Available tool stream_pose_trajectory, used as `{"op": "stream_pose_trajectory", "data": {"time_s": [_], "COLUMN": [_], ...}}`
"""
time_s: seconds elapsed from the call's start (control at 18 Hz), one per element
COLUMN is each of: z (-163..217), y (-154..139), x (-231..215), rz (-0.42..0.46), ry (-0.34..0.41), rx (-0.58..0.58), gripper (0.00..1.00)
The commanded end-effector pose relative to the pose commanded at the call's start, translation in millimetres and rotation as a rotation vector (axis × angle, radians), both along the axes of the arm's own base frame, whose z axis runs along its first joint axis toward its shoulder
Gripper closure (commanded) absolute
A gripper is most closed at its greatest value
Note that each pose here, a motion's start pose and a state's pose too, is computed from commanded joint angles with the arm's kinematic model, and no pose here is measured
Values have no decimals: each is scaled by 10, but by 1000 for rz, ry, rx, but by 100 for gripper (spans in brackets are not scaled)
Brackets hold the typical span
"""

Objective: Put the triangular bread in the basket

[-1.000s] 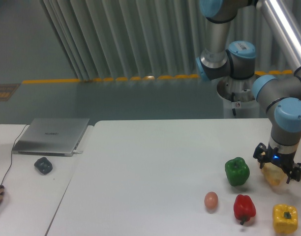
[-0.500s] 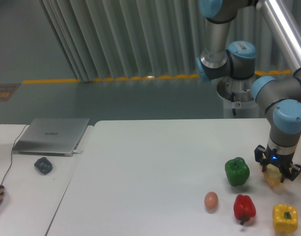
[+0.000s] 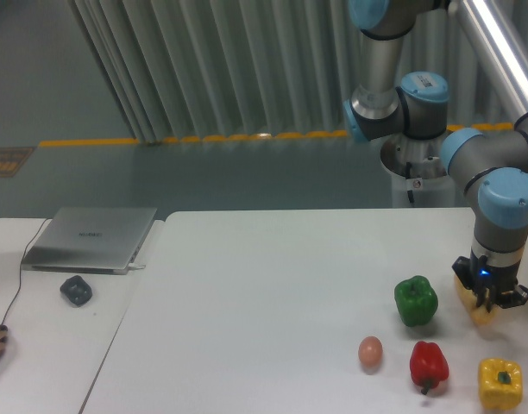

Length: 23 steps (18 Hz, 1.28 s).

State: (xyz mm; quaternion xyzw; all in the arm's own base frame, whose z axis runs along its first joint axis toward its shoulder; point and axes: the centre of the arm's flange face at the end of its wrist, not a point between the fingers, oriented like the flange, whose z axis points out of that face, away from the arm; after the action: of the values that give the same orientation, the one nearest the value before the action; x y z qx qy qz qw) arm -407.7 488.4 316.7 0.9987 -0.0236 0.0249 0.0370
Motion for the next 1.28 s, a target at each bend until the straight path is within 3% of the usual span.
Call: {"op": "stream_pose_trajectory", "data": {"time_s": [0.22, 0.89, 1.28], "z": [376, 1002, 1119], "y": [23, -384, -639], "x": [-76, -540, -734], "rz": [-41, -440, -588], "ry": [25, 104, 146], "rx": [23, 78, -37], "gripper": [86, 87, 87]}}
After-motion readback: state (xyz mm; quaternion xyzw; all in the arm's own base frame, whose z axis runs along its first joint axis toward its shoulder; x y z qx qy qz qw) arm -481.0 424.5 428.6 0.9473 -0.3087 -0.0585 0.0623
